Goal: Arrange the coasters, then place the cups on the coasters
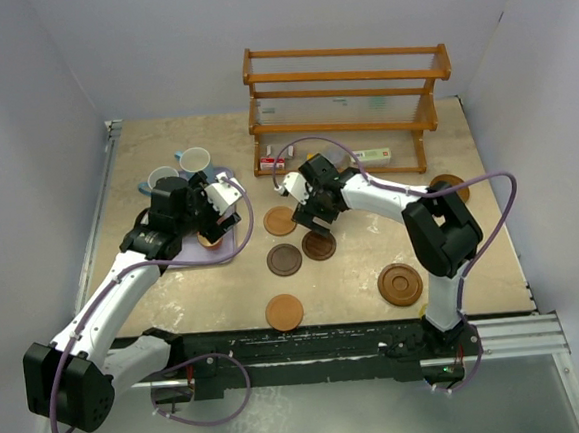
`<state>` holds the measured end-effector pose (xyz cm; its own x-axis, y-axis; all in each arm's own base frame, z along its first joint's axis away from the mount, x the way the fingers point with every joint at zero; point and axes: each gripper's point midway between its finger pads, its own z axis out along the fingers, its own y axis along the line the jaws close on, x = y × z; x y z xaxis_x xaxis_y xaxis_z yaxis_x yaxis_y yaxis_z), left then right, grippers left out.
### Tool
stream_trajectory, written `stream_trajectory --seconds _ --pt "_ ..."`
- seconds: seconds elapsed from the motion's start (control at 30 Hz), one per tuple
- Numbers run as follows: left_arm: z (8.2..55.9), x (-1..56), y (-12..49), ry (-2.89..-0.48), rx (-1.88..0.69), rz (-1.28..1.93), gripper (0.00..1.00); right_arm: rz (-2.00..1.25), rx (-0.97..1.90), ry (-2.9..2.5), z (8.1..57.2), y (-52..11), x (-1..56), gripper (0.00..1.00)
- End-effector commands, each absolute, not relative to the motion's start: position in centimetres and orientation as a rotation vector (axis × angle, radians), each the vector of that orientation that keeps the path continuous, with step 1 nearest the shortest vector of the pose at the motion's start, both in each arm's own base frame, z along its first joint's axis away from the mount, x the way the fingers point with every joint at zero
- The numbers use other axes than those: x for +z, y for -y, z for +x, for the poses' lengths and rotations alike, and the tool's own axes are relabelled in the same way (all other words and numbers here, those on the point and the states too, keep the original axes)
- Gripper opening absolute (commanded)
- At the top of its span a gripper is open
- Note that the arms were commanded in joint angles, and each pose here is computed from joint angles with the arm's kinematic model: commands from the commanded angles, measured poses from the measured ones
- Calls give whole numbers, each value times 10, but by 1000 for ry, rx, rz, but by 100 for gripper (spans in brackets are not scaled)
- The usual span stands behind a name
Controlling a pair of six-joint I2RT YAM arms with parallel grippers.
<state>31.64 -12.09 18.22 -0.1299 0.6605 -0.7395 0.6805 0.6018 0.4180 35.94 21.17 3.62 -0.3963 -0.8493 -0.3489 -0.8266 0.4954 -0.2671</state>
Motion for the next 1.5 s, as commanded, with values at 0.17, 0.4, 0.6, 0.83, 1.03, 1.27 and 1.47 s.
stream_trajectory --seconds 0.17,0.4,0.6,0.83,1.03,1.27,1.47 --pt "322 200 124 -1778 -40 1035 82 -1259 -210 -2299 401 -205 43 91" --pt "322 199 123 -1779 -39 1038 81 -1244 -274 -2303 417 -201 41 91" --pt "322 199 125 -1775 -46 1043 81 -1234 -318 -2286 427 -197 43 90" --pt "312 186 136 -1766 -121 1146 81 -1223 -264 -2268 426 -202 61 91" --pt "283 161 162 -1708 -305 1410 81 -1234 -71 -2231 400 -214 104 92" --pt "227 128 203 -1551 -397 1817 81 -1201 118 -2209 352 -207 152 92" --pt "176 101 227 -1412 -497 2112 81 -1211 173 -2186 312 -175 164 93"
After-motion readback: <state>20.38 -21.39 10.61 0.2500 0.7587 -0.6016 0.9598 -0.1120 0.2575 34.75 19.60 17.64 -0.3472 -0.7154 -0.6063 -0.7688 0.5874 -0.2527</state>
